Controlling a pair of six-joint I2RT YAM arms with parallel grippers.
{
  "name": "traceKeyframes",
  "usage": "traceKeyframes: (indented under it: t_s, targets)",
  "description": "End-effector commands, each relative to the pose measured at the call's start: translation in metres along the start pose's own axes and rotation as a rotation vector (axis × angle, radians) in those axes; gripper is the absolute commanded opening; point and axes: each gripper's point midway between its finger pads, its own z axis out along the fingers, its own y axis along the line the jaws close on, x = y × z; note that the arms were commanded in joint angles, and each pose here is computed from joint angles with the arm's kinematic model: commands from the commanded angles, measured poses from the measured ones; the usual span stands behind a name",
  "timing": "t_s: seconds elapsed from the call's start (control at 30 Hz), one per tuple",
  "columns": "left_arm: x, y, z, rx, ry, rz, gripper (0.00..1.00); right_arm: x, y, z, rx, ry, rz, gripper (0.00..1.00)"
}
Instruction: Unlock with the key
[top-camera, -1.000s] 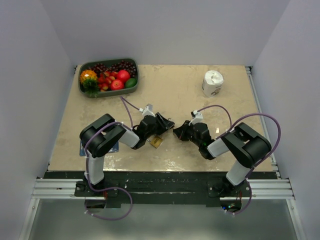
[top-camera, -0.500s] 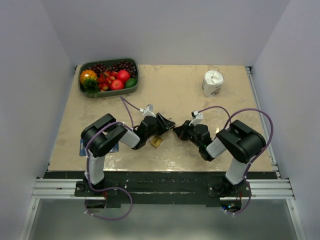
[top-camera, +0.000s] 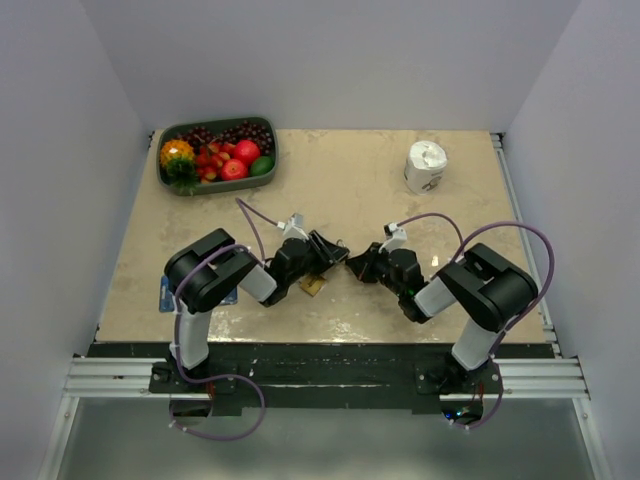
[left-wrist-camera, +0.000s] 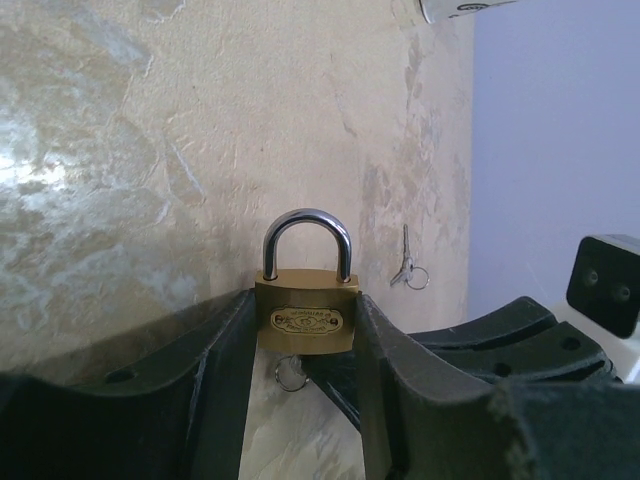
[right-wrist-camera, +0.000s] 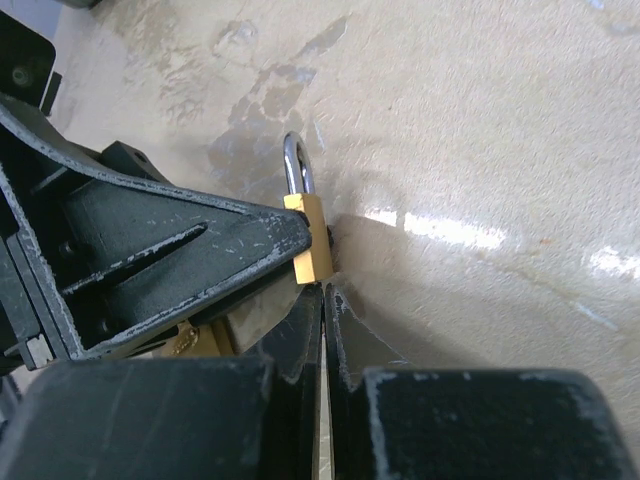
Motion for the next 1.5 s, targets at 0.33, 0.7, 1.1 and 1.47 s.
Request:
traceKeyframes:
  t_s: [0.33,0.7,1.1,1.47]
  targets:
    - [0.057,-0.012,-0.034,0.160,0.209,0.066,0.00,-0.035,-0.002,-0.003,-0.008,-0.124,0.239,0.00]
    - [0.058,-0.019,-0.038,0.210,0.218,0.078,0.00,-0.033,-0.023,-0.008,0.001,-0.121,0.357,0.00]
    - [0.063,-0.020,-0.038,0.229,0.241,0.086,0.00,-0.029,-0.031,-0.007,-0.008,-0.107,0.419,0.00]
    - [0.068,-0.032,-0.044,0.313,0.269,0.123,0.00,-0.024,-0.037,-0.007,0.010,-0.082,0.500,0.00]
